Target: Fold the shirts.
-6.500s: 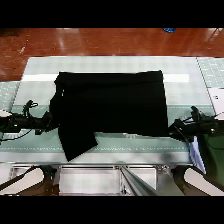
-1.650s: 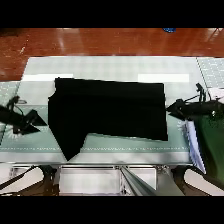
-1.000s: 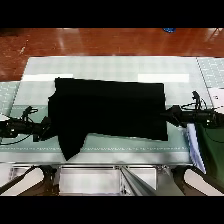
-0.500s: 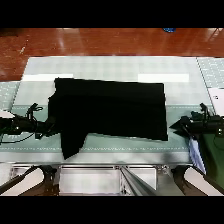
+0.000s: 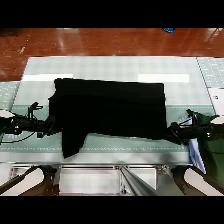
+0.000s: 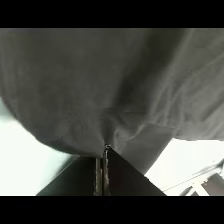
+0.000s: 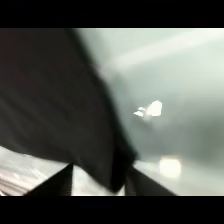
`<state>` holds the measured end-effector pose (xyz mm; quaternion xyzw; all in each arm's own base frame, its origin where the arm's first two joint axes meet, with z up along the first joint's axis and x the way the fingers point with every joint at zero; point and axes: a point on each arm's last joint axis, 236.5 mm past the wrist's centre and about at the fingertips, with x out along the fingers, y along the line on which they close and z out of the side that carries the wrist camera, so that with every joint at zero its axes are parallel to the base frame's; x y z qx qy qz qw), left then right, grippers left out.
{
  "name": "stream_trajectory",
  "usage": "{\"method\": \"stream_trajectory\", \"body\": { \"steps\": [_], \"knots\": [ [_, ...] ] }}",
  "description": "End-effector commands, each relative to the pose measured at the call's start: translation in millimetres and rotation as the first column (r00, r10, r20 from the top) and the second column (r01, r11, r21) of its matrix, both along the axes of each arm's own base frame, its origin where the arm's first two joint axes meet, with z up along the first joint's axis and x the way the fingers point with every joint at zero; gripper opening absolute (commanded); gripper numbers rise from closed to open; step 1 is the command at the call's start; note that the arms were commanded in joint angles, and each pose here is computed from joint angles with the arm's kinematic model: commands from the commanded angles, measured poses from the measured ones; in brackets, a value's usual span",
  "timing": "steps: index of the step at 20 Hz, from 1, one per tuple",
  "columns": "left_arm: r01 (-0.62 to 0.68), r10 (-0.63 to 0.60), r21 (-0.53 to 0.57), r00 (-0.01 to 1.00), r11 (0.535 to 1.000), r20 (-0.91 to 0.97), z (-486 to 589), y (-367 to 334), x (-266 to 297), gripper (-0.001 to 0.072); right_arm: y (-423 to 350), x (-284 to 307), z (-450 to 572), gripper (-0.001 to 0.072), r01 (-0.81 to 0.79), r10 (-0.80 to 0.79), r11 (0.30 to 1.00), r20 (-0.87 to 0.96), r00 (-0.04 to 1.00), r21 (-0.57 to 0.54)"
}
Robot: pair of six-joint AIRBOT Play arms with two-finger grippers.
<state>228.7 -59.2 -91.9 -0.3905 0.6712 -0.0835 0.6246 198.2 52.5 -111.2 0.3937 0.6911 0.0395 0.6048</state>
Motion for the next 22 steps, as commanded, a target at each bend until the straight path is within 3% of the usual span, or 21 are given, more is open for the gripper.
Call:
{"method": "stream_trajectory", "body": {
  "steps": [1, 3, 7, 11, 18, 22],
  "knots": [
    [0.006, -0.006, -0.016, 0.999, 1.0, 0.036, 7, -2, 8, 0.0018, 4, 28, -5, 0.021, -0.005, 0.006, 1.0, 0.087, 0.996, -0.019],
    [0.015, -0.014, -0.01, 0.998, 1.0, 0.062, 14, 1, 17, 0.0018, 3, 46, 8, 0.0026, -0.042, 0.046, 0.999, 0.15, 0.988, -0.029],
    [0.012, -0.016, 0.022, 0.981, 1.0, 0.192, 54, 16, 62, 0.0018, -3, 85, 57, 0.0018, -0.127, 0.131, 0.991, 0.272, 0.953, -0.031],
    [-0.008, -0.006, 0.039, 0.942, 0.999, 0.336, 97, 24, 123, 0.0018, -22, 135, 94, 0.0018, -0.09, 0.119, 0.992, 0.386, 0.915, -0.093],
    [0.013, -0.014, 0.004, 0.96, 1.0, 0.281, 78, 11, 223, 0.0018, -28, 223, 94, 0.0019, -0.006, -0.02, 0.998, 0.436, 0.9, 0.059],
    [0.002, 0.001, -0.012, 0.961, 1.0, 0.277, 71, 4, 273, 0.0018, -35, 248, 78, 0.0018, -0.001, -0.035, 0.996, 0.419, 0.907, 0.084]
  ]
}}
